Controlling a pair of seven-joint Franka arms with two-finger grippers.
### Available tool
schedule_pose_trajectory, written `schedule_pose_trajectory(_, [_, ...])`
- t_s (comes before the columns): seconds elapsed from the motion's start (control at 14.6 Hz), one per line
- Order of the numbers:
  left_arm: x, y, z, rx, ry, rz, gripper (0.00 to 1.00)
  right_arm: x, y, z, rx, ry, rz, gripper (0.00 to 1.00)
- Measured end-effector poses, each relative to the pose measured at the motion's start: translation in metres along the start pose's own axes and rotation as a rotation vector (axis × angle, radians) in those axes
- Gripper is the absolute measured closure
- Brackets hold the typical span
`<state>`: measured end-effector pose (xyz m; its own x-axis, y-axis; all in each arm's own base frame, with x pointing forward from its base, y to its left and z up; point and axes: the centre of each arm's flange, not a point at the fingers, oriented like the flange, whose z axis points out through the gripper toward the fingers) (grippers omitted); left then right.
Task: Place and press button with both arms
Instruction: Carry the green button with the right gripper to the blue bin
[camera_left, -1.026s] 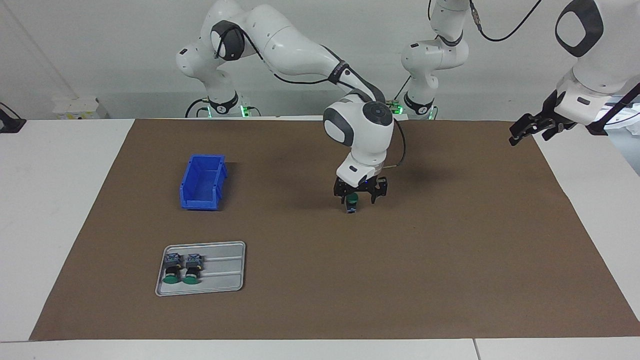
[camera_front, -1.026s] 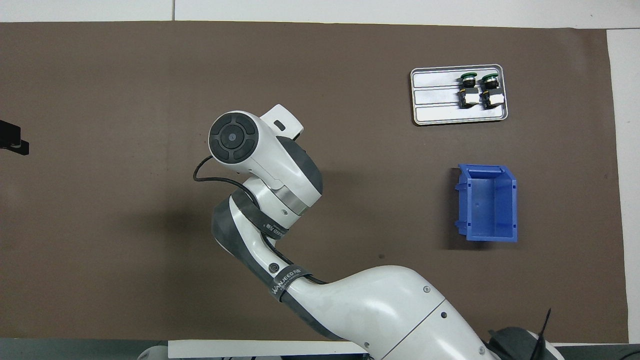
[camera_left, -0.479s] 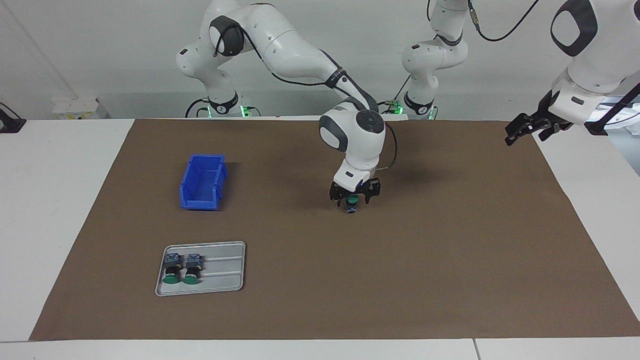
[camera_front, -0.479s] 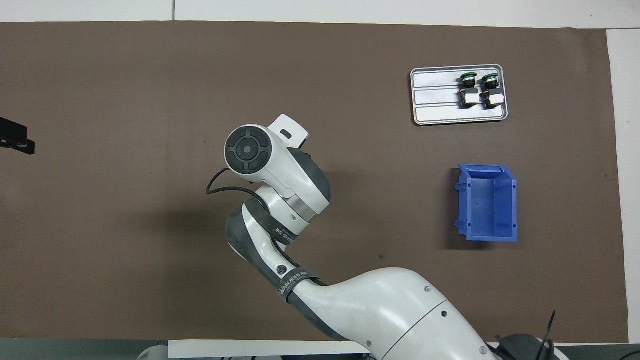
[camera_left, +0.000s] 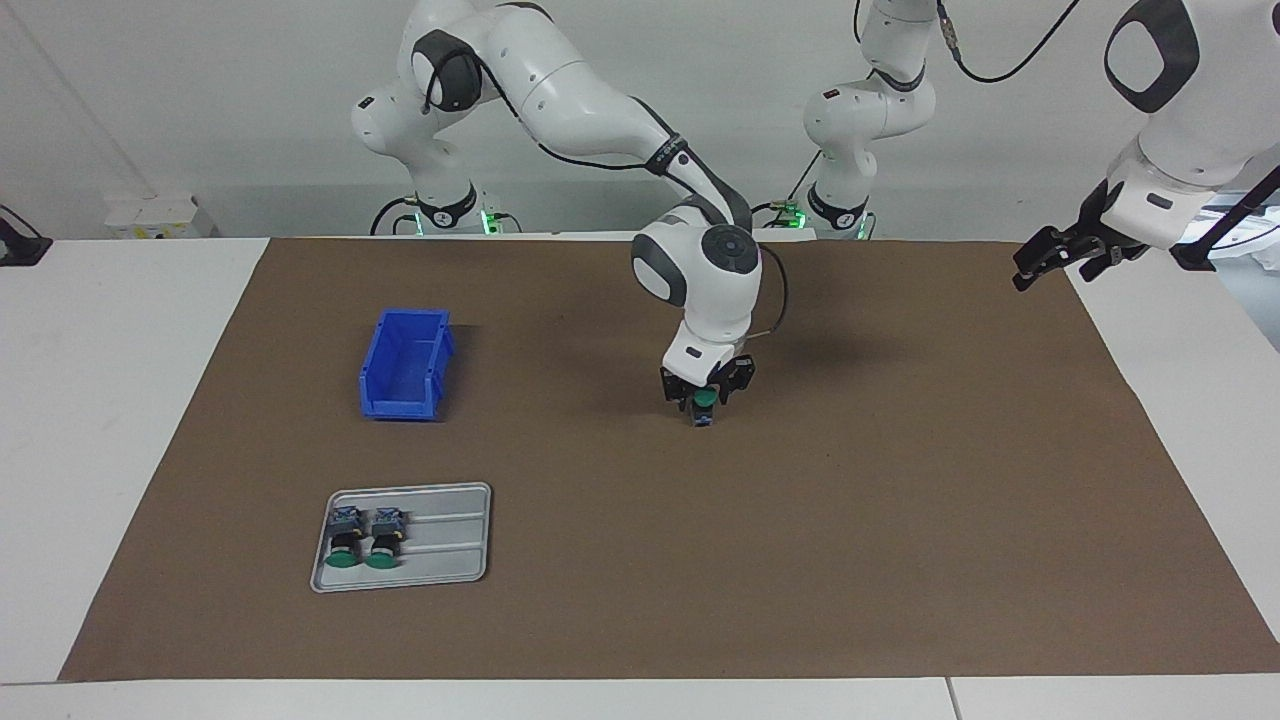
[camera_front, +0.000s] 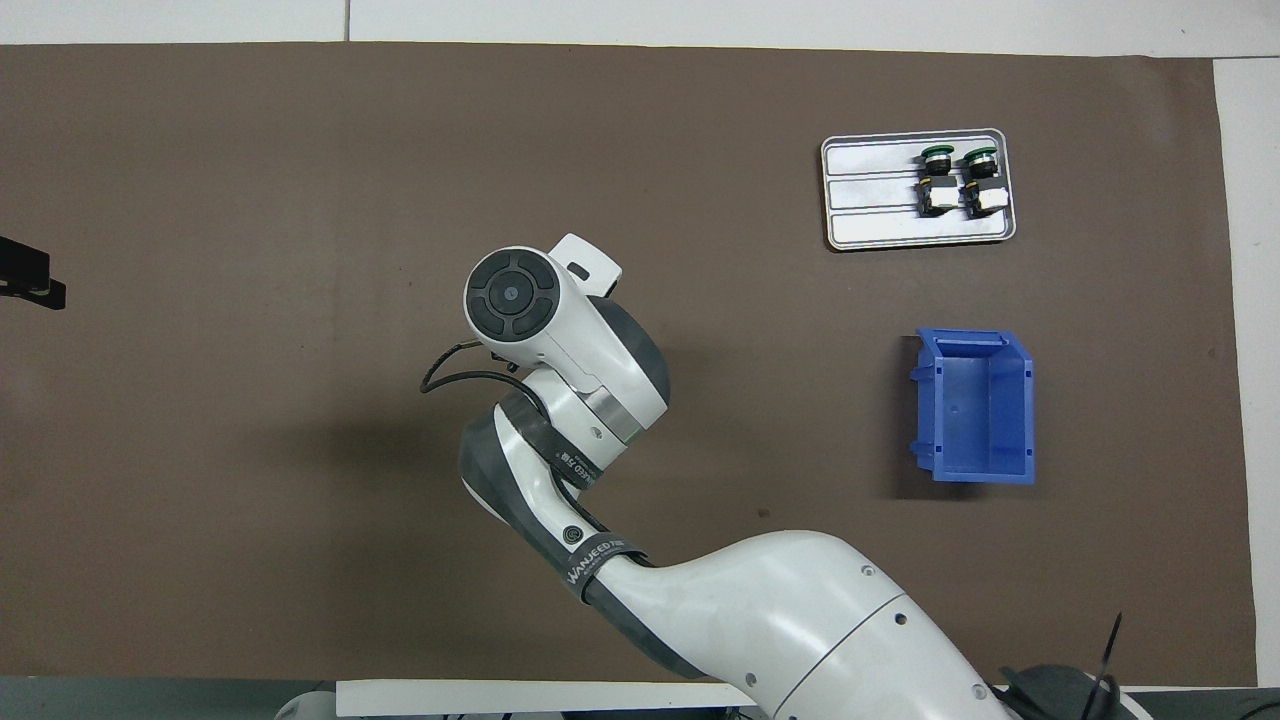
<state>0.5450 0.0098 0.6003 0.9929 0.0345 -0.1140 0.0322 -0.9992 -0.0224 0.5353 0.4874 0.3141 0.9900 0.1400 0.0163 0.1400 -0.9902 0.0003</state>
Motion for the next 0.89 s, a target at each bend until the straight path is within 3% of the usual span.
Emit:
schedule_pose_trajectory(0.07, [0.000,-0.001,0.000,0.000,0.000,-0.001,0.00,0.000,0.000,0.000,0.001,0.000,0.000,0.40])
schedule_pose_trajectory(0.21, [0.000,-0.001,0.000,0.000,0.000,-0.001,0.00,0.002,0.003,-0.003,0.004,0.002,0.006,0.64])
schedule_pose_trajectory(0.55, [0.000,0.001,0.000,0.000,0.000,0.001,0.00,0.020,0.042,-0.048,0.013,0.011,0.022,0.65])
schedule_pose_trajectory(0.75, [0.000,0.002,0.000,0.000,0.000,0.003,0.00,0.036,0.141,-0.101,0.015,0.000,0.023,0.65])
schedule_pose_trajectory(0.89, [0.000,0.002,0.000,0.000,0.000,0.003,0.00,0.024,0.221,-0.124,0.025,0.000,0.031,0.65])
